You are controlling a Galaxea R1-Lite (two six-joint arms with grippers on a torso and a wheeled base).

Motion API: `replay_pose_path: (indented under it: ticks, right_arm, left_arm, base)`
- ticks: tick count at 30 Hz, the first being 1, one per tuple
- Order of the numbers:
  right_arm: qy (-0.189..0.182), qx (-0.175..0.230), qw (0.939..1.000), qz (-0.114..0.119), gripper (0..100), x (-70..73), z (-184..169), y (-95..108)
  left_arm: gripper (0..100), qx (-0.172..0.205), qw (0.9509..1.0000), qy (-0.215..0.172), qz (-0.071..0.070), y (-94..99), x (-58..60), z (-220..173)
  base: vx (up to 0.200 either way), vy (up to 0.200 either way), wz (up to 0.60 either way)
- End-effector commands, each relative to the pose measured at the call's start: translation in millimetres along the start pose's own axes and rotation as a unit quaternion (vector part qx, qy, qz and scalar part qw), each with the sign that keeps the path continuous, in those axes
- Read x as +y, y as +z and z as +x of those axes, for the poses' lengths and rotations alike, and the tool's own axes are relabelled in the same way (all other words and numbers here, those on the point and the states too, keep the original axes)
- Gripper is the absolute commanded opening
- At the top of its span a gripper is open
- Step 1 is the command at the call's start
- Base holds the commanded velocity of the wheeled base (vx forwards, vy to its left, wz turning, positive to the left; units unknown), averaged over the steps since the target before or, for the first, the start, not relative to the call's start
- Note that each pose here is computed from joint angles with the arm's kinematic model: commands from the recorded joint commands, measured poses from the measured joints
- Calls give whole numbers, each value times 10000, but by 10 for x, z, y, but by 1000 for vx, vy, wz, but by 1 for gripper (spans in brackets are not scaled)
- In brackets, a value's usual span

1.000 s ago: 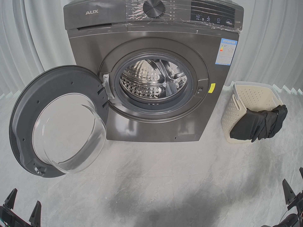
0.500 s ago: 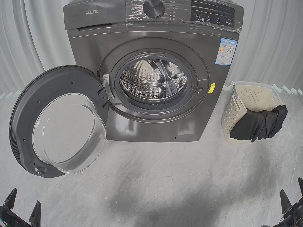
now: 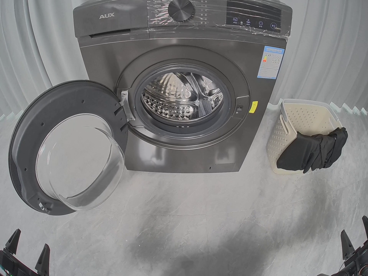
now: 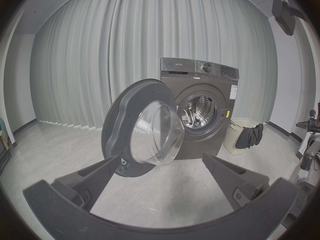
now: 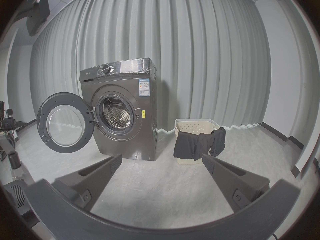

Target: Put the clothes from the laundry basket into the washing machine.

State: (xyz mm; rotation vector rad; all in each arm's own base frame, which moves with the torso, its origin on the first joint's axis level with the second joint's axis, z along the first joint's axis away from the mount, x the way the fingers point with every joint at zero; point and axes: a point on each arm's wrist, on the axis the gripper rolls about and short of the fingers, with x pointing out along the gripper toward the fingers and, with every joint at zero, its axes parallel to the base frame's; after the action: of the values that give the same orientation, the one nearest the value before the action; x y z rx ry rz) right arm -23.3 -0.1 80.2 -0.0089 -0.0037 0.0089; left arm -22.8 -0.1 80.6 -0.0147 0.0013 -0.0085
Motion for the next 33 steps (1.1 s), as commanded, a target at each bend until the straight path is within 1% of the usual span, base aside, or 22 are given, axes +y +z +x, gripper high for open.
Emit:
replay_pose_path:
  ticks: [1, 2, 4, 8, 11, 13, 23, 33]
  right_arm:
    - [2, 33, 10000, -1, 100, 0, 5, -51]
    - [2, 33, 10000, -9, 100, 0, 5, -51]
    - [2, 33, 10000, -1, 100, 0, 5, -51]
    - [-6, 33, 10000, -1, 100, 0, 5, -51]
    - [2, 33, 10000, -9, 100, 0, 5, -51]
    - [2, 33, 10000, -1, 100, 0, 5, -51]
    - [2, 33, 10000, -1, 100, 0, 5, -51]
    - [2, 33, 10000, -1, 100, 0, 5, -51]
  left_arm:
    - [100, -6, 10000, -4, -3, -49, 1, -2]
    - [100, -6, 10000, -4, 4, -49, 1, -2]
    - [100, 1, 10000, -3, 12, -53, 1, 0]
    - [100, -6, 10000, -4, -26, -49, 1, -2]
    - [100, -6, 10000, 4, -26, -49, 1, -2]
    - [100, 1, 10000, 4, -57, -51, 1, -2]
    - [100, 1, 10000, 4, -42, -51, 1, -2]
    - [100, -6, 10000, -4, -26, -49, 1, -2]
  base:
    - [0, -200, 0]
    - [0, -200, 0]
    - [0, 0, 0]
    - [0, 0, 0]
    - [0, 0, 0]
    - [200, 0, 0]
    - [200, 0, 0]
    - [0, 0, 0]
